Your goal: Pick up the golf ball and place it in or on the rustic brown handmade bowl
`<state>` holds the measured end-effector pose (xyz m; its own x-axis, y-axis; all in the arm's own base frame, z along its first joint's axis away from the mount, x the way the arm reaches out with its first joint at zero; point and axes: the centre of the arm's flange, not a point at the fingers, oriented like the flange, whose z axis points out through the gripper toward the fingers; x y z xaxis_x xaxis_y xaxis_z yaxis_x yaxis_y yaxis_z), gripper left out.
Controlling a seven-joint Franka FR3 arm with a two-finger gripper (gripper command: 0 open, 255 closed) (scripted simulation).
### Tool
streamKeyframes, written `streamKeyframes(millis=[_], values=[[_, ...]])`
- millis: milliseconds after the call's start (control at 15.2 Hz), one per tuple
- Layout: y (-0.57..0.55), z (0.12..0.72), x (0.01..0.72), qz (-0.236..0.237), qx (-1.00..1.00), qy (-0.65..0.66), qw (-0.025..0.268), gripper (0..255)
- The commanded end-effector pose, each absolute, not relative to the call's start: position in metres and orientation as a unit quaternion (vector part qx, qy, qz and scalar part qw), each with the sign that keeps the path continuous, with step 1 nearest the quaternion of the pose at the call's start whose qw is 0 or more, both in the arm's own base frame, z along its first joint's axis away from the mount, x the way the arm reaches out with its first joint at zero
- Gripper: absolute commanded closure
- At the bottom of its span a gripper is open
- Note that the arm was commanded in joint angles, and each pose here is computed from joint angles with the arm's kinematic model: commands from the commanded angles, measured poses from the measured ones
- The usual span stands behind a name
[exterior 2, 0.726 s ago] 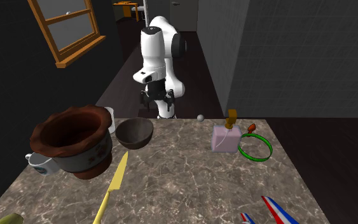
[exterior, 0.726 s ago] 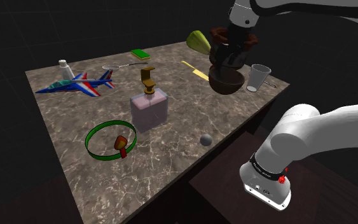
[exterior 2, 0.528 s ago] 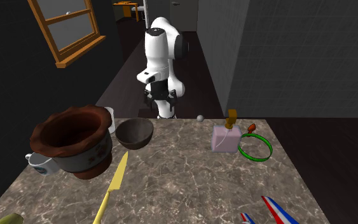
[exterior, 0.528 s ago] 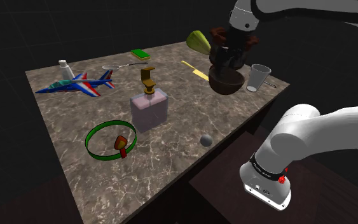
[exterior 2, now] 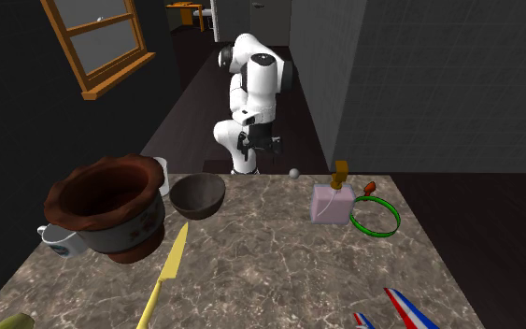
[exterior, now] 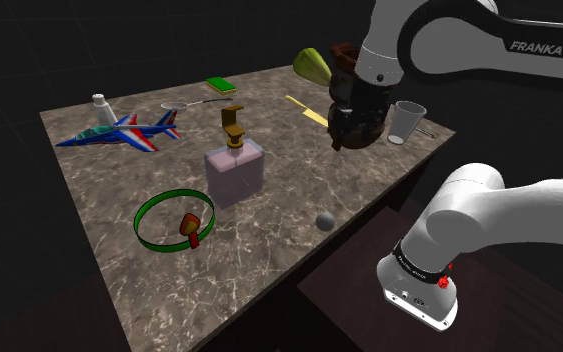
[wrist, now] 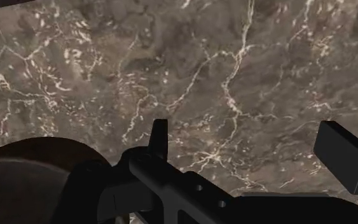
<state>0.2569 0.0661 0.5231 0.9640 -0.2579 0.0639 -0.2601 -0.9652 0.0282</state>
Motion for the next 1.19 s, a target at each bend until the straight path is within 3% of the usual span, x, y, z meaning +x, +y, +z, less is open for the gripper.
streamKeyframes(millis=[0,792,1122], values=[[0.087,0.509,0.248,0.027,0.987,-0.158,0.022,0],[0.223,0.439,0.209,0.008,0.954,-0.297,0.046,0],[0.22,0.413,0.209,0.008,0.954,-0.297,0.046,0]])
